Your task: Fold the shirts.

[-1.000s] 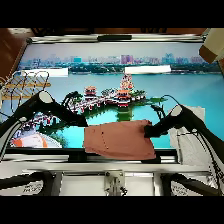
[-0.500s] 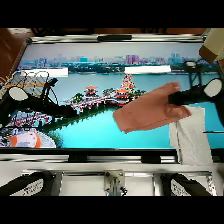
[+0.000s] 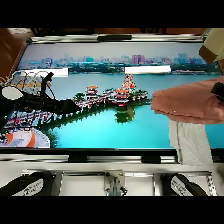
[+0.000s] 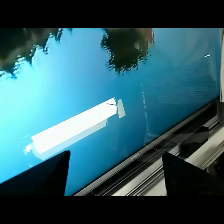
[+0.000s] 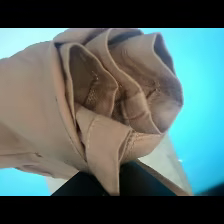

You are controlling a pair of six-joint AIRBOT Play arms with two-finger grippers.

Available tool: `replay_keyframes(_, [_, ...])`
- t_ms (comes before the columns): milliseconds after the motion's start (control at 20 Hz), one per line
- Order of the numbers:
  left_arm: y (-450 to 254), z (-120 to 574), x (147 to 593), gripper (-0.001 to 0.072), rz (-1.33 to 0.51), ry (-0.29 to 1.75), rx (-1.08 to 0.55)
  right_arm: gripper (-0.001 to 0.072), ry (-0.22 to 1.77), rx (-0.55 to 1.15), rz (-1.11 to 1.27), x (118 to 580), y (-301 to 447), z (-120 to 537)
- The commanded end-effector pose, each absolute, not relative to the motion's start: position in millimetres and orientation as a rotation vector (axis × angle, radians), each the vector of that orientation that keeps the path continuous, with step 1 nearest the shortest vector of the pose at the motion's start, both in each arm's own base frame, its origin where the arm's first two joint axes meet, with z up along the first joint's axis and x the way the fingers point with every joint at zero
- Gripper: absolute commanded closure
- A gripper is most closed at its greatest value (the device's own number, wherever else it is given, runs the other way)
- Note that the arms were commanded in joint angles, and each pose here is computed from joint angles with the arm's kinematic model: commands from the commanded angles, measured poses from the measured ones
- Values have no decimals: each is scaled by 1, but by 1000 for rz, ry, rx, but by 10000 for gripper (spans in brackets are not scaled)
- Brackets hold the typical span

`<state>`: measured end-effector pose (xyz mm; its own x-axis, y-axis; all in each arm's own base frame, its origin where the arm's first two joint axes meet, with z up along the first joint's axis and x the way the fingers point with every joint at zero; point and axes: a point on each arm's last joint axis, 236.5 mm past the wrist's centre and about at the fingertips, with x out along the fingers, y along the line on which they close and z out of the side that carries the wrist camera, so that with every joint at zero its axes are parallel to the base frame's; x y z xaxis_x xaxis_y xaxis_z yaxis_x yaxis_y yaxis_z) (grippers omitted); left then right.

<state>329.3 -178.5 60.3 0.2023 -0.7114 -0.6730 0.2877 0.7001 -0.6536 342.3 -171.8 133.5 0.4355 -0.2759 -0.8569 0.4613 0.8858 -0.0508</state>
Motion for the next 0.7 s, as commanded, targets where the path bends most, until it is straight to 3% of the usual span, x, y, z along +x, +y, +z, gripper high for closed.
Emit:
replay_keyframes(0, [-185,66,328,10,-751,1162,-451,655,1120,295,-683,285,-214,135])
replay_keyframes(300, [-195,66,318,11,-789,1187,-433,655,1159,606,-995,213,-238,125])
replay_keyframes(450, [-201,66,313,11,-813,1196,-417,655,1357,706,-935,190,-202,91])
replay_keyframes(650, [-204,66,313,13,-846,1167,-368,655,1608,686,-854,145,-165,75])
